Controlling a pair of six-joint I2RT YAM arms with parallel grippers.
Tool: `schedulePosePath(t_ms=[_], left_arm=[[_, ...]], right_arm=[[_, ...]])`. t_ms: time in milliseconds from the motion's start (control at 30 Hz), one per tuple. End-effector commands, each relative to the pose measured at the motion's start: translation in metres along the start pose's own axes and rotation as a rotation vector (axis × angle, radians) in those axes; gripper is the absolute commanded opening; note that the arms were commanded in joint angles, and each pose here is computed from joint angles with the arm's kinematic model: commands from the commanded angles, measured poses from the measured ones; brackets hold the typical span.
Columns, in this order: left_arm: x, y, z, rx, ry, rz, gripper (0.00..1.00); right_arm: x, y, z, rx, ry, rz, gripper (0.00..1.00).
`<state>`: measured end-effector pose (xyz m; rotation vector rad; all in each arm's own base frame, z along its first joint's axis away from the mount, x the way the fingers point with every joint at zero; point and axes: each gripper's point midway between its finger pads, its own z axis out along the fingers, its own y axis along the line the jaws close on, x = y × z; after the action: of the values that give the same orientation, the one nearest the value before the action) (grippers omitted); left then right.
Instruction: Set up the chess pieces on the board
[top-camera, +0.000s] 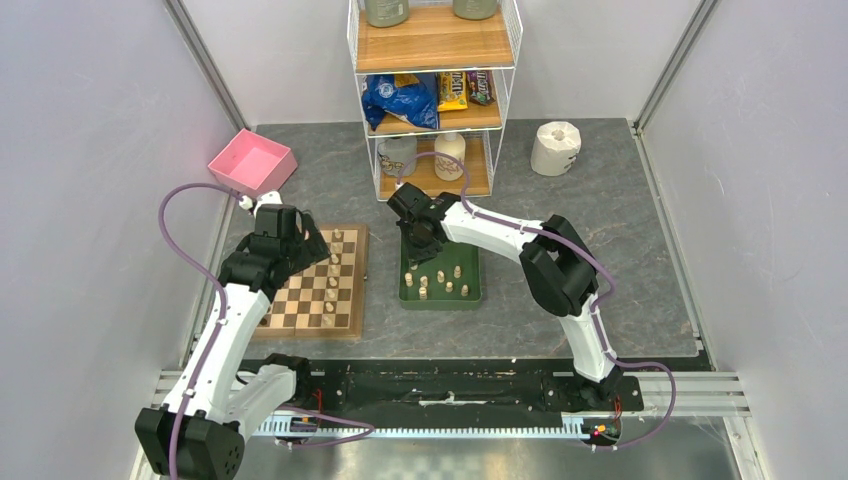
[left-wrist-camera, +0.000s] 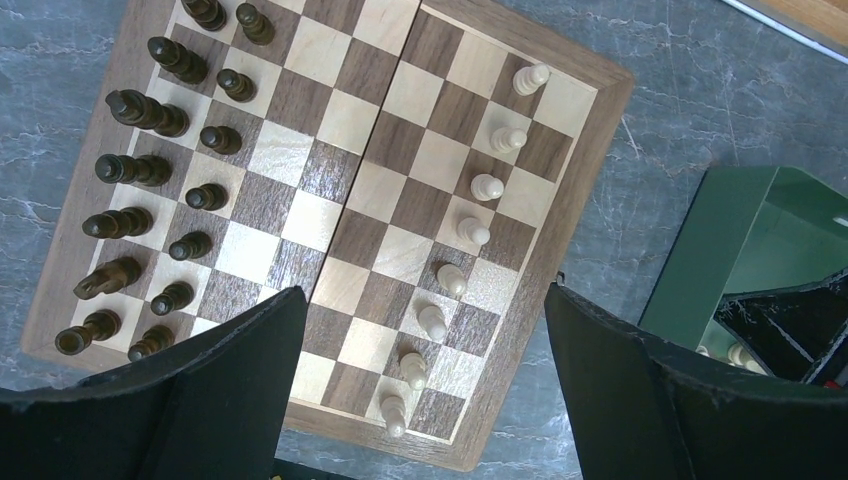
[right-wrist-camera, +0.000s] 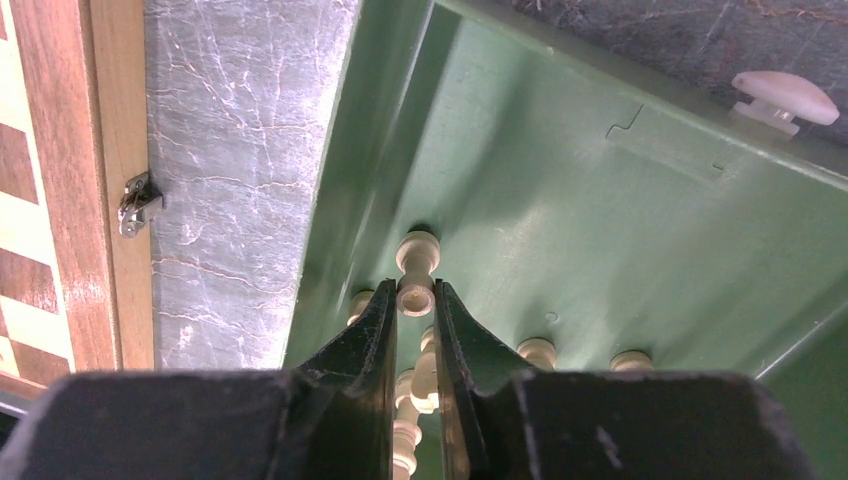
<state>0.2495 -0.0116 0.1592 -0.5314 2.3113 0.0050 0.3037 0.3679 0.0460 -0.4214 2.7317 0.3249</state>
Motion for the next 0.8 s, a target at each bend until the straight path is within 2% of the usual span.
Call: schedulePosePath(t_ms=[0,333,767], left_arm=[[-0.007,-0.004,0.002,0.021,-0.024,0.026,0.95],[-0.015,0.01,-0.006,-0.043,-0.077,0.0,0.95],[-0.032,0.028,-0.03,-0.08,-0.212,-0.079,0.96]], right_arm=[[-0.027,0.014,-0.025,-0.019,-0.106,-0.025,0.17],[-0.065,0.03,-0.073,0.022,-0.244,-0.127,0.17],[-0.095,0.078,-0.04,-0.06,-0.222,-0.238,0.18]])
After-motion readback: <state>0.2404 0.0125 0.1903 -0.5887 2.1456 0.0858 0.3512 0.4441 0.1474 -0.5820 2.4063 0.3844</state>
